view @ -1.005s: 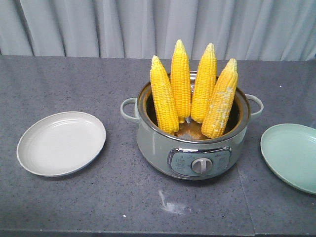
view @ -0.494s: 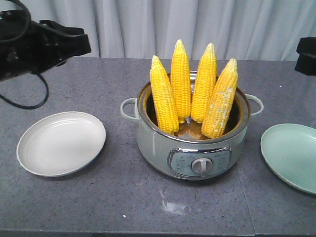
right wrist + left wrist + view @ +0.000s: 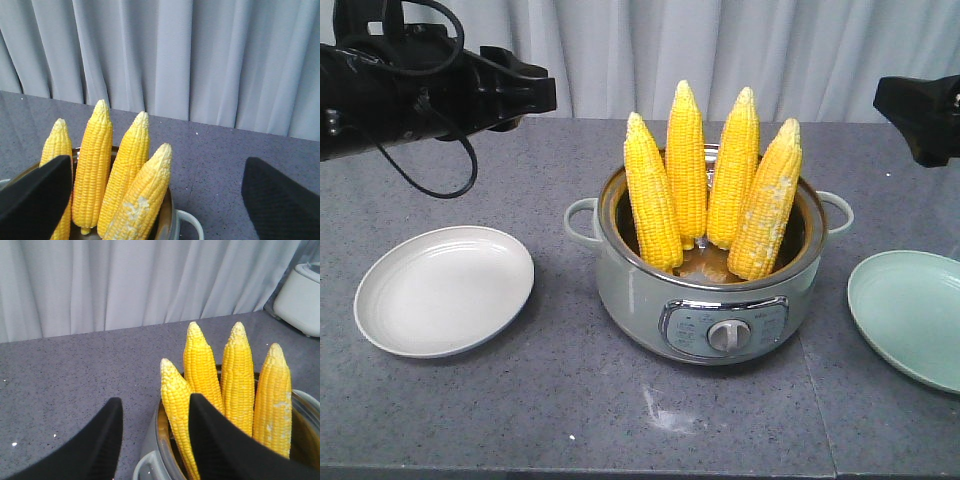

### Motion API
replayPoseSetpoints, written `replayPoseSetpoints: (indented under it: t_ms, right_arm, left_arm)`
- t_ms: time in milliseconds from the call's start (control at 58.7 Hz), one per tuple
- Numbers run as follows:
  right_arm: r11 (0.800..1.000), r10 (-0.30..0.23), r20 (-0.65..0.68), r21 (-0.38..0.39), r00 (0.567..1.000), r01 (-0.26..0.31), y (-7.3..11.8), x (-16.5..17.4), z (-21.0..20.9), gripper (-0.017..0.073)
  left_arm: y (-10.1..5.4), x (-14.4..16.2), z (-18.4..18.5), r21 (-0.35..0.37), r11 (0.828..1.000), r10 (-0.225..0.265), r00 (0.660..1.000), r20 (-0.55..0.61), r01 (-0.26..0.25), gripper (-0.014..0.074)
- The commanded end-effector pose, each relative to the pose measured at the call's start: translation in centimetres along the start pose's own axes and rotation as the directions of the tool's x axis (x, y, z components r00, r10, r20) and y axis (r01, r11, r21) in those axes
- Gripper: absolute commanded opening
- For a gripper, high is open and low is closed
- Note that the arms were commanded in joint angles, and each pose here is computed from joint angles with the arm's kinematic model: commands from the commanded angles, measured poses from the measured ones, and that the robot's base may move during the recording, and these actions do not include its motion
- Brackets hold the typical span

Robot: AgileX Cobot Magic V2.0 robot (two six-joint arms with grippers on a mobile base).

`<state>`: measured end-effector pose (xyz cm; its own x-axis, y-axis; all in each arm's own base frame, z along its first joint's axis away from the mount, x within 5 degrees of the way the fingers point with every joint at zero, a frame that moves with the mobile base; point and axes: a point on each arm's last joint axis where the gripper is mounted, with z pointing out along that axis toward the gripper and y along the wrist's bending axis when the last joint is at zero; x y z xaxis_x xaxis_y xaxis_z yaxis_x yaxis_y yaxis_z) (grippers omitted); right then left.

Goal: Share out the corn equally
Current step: 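Raise both arms and move grippers above the corn in the pot, then grasp the corn cob nearest the right gripper and lift it out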

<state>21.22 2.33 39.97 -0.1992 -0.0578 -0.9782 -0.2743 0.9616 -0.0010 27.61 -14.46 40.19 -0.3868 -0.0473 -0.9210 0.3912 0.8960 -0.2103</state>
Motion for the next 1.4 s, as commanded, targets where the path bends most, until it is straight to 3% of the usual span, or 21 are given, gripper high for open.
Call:
replayPoseSetpoints:
  t_ms: [0,119,256,596,937,1091,1380]
  right_arm:
    - [0.997,0.071,0.078,0.012,0.994,-0.072,-0.1,-1.4,-0.5,0.0725]
    - [0.995,0.095,0.033,-0.027,0.995,-0.094,0.0,-1.3,0.6,0.0708]
    - [0.988,0.117,-0.084,-0.096,0.990,-0.124,-0.6,-1.6,4.8,0.0701]
    - [0.973,0.191,-0.263,-0.073,0.946,-0.217,-3.0,2.0,14.0,0.0687]
    - [0.959,0.209,-0.333,-0.112,0.919,-0.259,-3.4,3.1,17.1,0.0643]
    - [0.957,0.208,-0.349,-0.122,0.914,-0.264,-3.3,3.3,17.3,0.0518]
    - [0.955,0.211,-0.343,-0.126,0.915,-0.267,-3.3,3.1,17.2,0.0052]
  left_arm:
    - [-0.7,-2.1,-1.4,0.038,0.999,-0.010,0.992,0.126,0.006,0.0367]
    - [-0.7,-2.3,-1.5,0.042,0.999,-0.011,0.989,0.147,0.005,0.0367]
    - [-0.8,-2.4,-1.5,0.045,0.999,-0.012,0.987,0.159,0.005,0.0367]
    - [-0.7,-2.3,-1.5,0.043,0.999,-0.011,0.989,0.147,0.005,0.0367]
    - [-0.7,-2.3,-1.5,0.042,0.999,-0.011,0.989,0.146,0.005,0.0367]
    - [-0.7,-2.3,-1.5,0.042,0.999,-0.011,0.989,0.146,0.005,0.0366]
    - [-0.7,-2.3,-1.5,0.042,0.999,-0.011,0.989,0.146,0.005,0.0365]
